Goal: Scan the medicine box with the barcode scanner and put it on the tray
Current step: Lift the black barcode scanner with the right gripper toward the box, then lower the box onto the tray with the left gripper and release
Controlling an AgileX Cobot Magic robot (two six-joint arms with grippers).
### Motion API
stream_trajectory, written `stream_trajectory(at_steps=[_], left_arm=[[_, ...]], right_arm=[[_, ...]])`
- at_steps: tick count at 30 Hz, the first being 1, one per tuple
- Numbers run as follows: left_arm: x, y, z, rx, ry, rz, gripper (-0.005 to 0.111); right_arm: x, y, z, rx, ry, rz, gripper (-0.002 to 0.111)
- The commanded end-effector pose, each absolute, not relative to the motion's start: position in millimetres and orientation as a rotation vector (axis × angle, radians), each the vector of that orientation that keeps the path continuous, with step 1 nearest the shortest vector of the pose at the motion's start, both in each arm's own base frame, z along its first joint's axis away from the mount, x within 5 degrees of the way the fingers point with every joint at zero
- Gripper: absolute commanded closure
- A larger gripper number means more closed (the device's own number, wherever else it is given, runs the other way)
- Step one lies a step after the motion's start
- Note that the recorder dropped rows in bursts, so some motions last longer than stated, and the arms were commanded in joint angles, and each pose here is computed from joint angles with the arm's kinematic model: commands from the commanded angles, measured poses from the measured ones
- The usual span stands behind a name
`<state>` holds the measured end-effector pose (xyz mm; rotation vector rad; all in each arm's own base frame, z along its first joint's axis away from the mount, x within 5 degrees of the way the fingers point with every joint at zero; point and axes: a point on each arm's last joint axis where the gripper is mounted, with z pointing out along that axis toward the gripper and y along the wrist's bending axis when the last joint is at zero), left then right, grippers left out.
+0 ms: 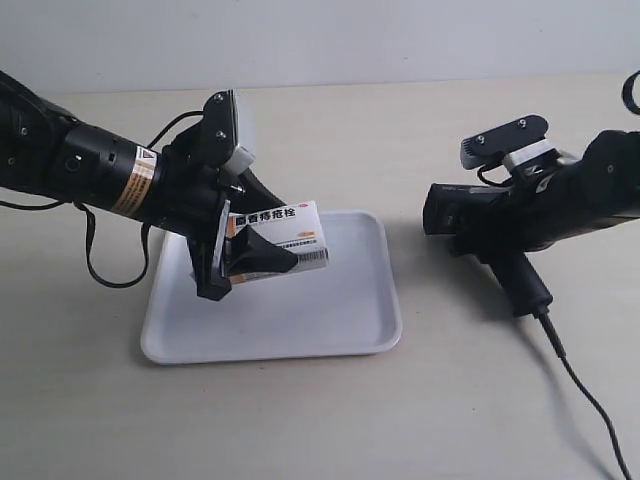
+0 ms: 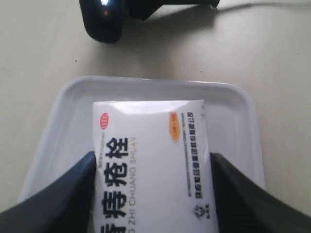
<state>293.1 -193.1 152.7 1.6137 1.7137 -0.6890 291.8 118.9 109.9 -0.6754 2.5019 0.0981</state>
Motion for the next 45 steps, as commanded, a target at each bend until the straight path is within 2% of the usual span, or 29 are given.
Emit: stream_trajectory(at_steps=[1,4,7,19,29,42,45], left_arm=[[292,-192,150,1.597,1.738,-0.683,0.107],[293,-191,151,1.596,1.735,-0.685,0.107],[292,-191,151,1.599,1.727,-0.704,0.107],[287,-194,154,1.648,1.643,-0.765,0.107],[282,-196,156,1.653,1.614,-0.839,0.107],[292,-186,142,1.586,1.728,-0.847,0.107],[294,-183,139,1.568,1.751,-0.857,0.107]], right_arm=[[281,117,151,-0.789,2.455,0.106,0.108],[270,113,175,-0.817,2.426,0.111,0.108],[259,109,184,-0.819,2.406,0.112,0.108],[242,99,167,-0.872,2.344,0.041,0.108],[250,101,146,-0.898,2.320,0.010,0.108],[238,97,176,-0.890,2.291,0.027,0.108],[242,98,171,-0.822,2.302,0.046,0.108]])
